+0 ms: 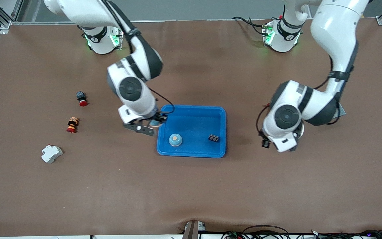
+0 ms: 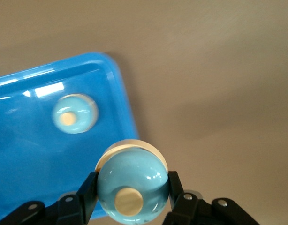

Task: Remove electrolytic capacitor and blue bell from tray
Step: 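Carry the bell toward the red buttons while the left gripper carries the capacitor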

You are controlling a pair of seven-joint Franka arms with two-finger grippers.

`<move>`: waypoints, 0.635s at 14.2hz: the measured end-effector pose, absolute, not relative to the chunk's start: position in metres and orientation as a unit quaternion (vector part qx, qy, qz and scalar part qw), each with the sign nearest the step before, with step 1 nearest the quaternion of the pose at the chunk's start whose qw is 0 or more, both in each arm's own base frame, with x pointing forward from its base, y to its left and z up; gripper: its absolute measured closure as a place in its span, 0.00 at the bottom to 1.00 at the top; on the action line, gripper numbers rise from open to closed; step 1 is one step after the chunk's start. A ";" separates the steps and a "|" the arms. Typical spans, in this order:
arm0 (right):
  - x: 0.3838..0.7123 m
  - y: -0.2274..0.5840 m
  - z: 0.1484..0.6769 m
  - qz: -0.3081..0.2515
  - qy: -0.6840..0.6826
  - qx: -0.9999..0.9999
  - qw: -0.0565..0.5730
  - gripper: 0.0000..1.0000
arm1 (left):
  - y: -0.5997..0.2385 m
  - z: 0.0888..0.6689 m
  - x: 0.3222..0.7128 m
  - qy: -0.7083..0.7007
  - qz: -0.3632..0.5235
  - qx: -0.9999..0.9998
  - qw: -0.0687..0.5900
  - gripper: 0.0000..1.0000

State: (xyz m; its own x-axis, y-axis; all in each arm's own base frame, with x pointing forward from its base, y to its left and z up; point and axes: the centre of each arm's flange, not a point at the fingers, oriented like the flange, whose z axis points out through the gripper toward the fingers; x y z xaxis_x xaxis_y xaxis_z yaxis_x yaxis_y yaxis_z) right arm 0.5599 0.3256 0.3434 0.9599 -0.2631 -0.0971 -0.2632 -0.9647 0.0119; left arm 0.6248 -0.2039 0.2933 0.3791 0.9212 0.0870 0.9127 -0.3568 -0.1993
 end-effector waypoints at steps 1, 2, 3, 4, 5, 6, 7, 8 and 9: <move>0.559 0.299 0.350 0.051 0.117 -0.992 0.001 0.36 | -0.181 0.282 0.624 -0.551 0.033 -0.825 0.118 0.70; 0.558 0.274 0.354 0.054 0.102 -0.993 0.002 0.36 | -0.162 0.269 0.620 -0.547 0.046 -0.826 0.128 0.70; 0.556 0.251 0.355 0.058 0.088 -0.994 0.002 0.36 | -0.147 0.257 0.614 -0.545 0.058 -0.825 0.138 0.70; 0.553 0.229 0.354 0.063 0.075 -0.995 0.004 0.36 | -0.134 0.244 0.607 -0.544 0.071 -0.823 0.148 0.70; 0.552 0.210 0.352 0.068 0.063 -0.996 0.009 0.36 | -0.123 0.233 0.599 -0.543 0.083 -0.821 0.157 0.70; 0.551 0.192 0.349 0.071 0.053 -0.996 0.017 0.36 | -0.116 0.222 0.591 -0.541 0.093 -0.820 0.164 0.70; 0.550 0.174 0.344 0.071 0.042 -0.996 0.023 0.36 | -0.113 0.212 0.583 -0.539 0.099 -0.820 0.167 0.70; 0.549 0.158 0.338 0.067 0.030 -0.997 0.028 0.36 | -0.111 0.203 0.578 -0.539 0.101 -0.820 0.165 0.70; 0.547 0.142 0.331 0.063 0.018 -0.997 0.031 0.36 | -0.105 0.196 0.575 -0.542 0.103 -0.818 0.161 0.70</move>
State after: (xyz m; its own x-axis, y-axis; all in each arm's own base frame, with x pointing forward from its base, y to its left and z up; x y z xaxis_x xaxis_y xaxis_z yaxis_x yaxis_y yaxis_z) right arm 0.5472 0.1416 0.3305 0.9914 -0.0324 -0.1268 -0.0402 -0.9975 -0.0589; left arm 0.5750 -0.1051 0.1957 0.3908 0.9204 0.0069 0.8543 -0.3599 -0.3750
